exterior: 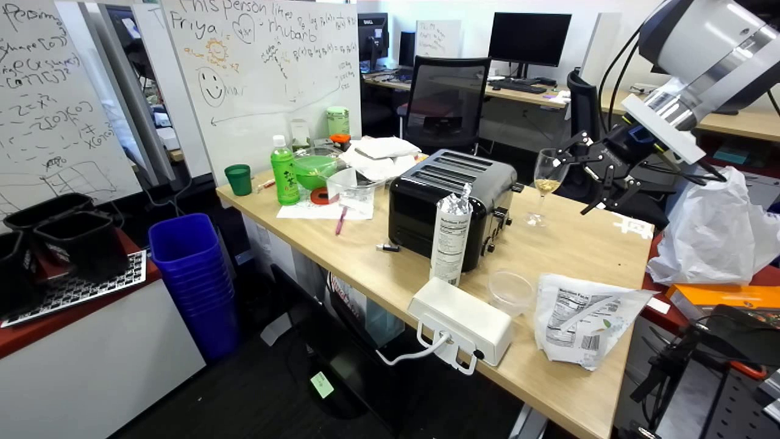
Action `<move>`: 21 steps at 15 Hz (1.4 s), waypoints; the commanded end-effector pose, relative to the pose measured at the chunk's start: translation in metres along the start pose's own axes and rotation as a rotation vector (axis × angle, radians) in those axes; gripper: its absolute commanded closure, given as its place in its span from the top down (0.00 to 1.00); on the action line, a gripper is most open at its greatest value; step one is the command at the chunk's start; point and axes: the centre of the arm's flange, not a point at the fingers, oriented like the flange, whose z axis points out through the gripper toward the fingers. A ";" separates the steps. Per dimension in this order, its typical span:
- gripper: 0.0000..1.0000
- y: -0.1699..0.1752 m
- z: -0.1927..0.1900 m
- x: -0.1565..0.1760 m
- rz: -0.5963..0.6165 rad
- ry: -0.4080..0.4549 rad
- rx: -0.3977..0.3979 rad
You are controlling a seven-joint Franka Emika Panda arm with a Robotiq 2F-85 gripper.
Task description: Turn the bottom right knob of the toaster to the left
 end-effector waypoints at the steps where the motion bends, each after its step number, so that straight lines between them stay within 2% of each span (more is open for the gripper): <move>1: 1.00 0.000 0.000 0.000 0.000 0.000 0.000; 4: 1.00 -0.001 0.005 0.009 0.065 -0.015 0.015; 6: 1.00 0.004 0.012 0.018 0.154 -0.083 -0.009; 9: 1.00 0.019 0.026 0.035 0.279 -0.134 0.001; 16: 1.00 0.037 0.050 0.081 0.622 -0.242 0.090; 21: 1.00 0.052 0.061 0.104 0.798 -0.251 0.168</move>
